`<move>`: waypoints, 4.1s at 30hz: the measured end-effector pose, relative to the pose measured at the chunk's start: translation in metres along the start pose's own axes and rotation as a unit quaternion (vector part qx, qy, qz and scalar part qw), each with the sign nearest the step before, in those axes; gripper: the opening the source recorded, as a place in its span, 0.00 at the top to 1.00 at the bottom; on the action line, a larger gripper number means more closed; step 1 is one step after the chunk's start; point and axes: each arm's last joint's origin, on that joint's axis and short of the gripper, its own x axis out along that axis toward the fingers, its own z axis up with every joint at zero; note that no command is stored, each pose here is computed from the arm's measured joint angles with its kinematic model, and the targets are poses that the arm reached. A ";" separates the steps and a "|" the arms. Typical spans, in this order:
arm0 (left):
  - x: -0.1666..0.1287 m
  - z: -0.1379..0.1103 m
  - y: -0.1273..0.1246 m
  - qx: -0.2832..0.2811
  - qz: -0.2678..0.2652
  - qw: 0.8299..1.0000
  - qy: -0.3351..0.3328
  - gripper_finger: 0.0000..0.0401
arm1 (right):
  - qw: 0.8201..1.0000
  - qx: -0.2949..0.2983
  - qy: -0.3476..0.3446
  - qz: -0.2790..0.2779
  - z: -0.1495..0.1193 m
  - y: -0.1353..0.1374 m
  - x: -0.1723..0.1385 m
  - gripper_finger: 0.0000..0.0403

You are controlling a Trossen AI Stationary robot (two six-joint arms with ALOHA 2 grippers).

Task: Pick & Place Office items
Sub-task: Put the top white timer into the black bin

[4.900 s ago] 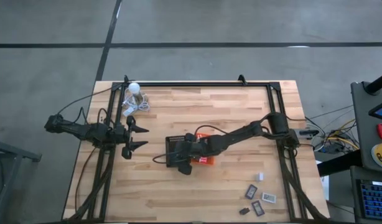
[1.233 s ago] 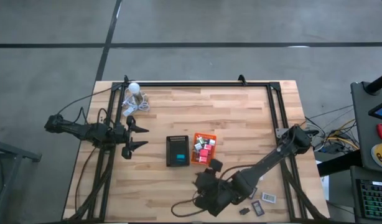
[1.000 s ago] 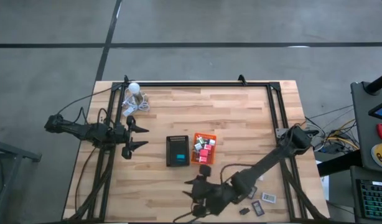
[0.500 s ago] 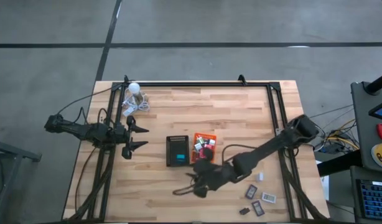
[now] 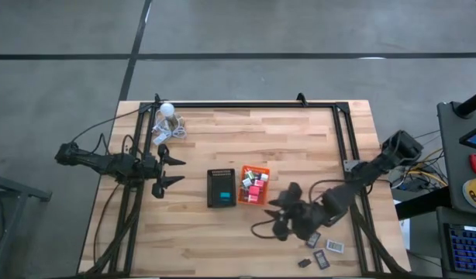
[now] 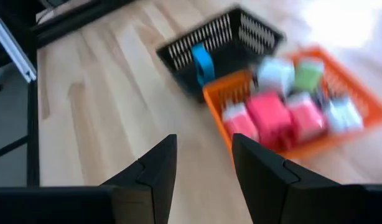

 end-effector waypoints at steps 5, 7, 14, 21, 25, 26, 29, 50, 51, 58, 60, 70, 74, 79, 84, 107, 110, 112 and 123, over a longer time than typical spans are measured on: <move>0.000 0.000 0.000 0.001 0.000 1.000 0.002 0.37 | 0.996 0.087 0.030 -0.011 -0.023 -0.018 -0.022 0.62; 0.000 0.000 0.000 0.001 0.000 1.000 0.001 0.37 | 0.990 0.129 0.051 -0.035 -0.030 -0.027 -0.029 0.62; 0.000 0.000 0.000 0.001 0.000 1.000 0.002 0.37 | 0.950 0.228 0.182 -0.113 -0.037 -0.038 -0.050 0.63; 0.000 0.000 0.000 0.001 0.000 1.000 0.002 0.37 | 0.889 0.300 0.287 -0.195 -0.029 -0.037 -0.067 0.65; 0.000 0.000 0.000 0.001 0.000 1.000 0.002 0.37 | 0.861 0.327 0.317 -0.228 -0.025 -0.036 -0.076 0.66; 0.000 0.000 0.000 0.001 0.000 1.000 0.002 0.37 | 0.858 0.329 0.315 -0.236 -0.025 -0.036 -0.078 0.66; 0.000 0.000 0.000 0.001 0.000 1.000 0.002 0.37 | 0.849 0.346 0.304 -0.260 -0.026 -0.036 -0.085 0.66; 0.000 0.000 0.000 0.001 0.000 1.000 0.002 0.37 | 0.822 0.380 0.303 -0.297 -0.064 -0.050 -0.074 0.66; 0.000 0.000 0.000 0.001 0.000 1.000 0.002 0.37 | 0.821 0.380 0.302 -0.300 -0.065 -0.050 -0.073 0.66; 0.000 0.000 0.000 0.001 0.000 1.000 0.003 0.37 | 0.806 0.382 0.323 -0.317 -0.074 -0.046 -0.066 0.66; 0.000 0.000 0.000 0.001 0.000 1.000 0.002 0.37 | 0.804 0.381 0.322 -0.324 -0.078 -0.045 -0.063 0.66; 0.000 0.000 0.000 0.001 0.000 1.000 0.003 0.37 | 0.803 0.375 0.319 -0.334 -0.082 -0.044 -0.059 0.66; 0.000 0.000 0.000 0.001 0.000 1.000 0.003 0.37 | 0.835 0.346 0.303 -0.304 -0.079 -0.045 -0.059 0.66; 0.000 0.000 0.000 0.001 0.000 1.000 0.003 0.37 | 0.927 0.161 0.274 -0.201 -0.071 -0.040 -0.058 0.66; 0.000 0.000 0.000 0.001 0.000 1.000 0.003 0.37 | 0.947 0.089 0.257 -0.169 -0.071 -0.039 -0.055 0.66; 0.000 0.000 0.000 0.001 0.000 1.000 0.003 0.37 | 0.961 -0.061 0.270 -0.020 -0.104 -0.052 -0.031 0.66; 0.000 0.000 0.000 0.001 0.000 1.000 0.003 0.37 | 0.957 -0.080 0.279 -0.012 -0.105 -0.052 -0.031 0.66; 0.000 0.000 0.000 0.001 0.000 1.000 0.003 0.37 | 0.955 -0.090 0.283 -0.009 -0.105 -0.052 -0.031 0.66; 0.000 0.000 0.000 0.001 0.000 1.000 0.003 0.37 | 0.955 -0.111 0.274 0.018 -0.112 -0.056 -0.026 0.66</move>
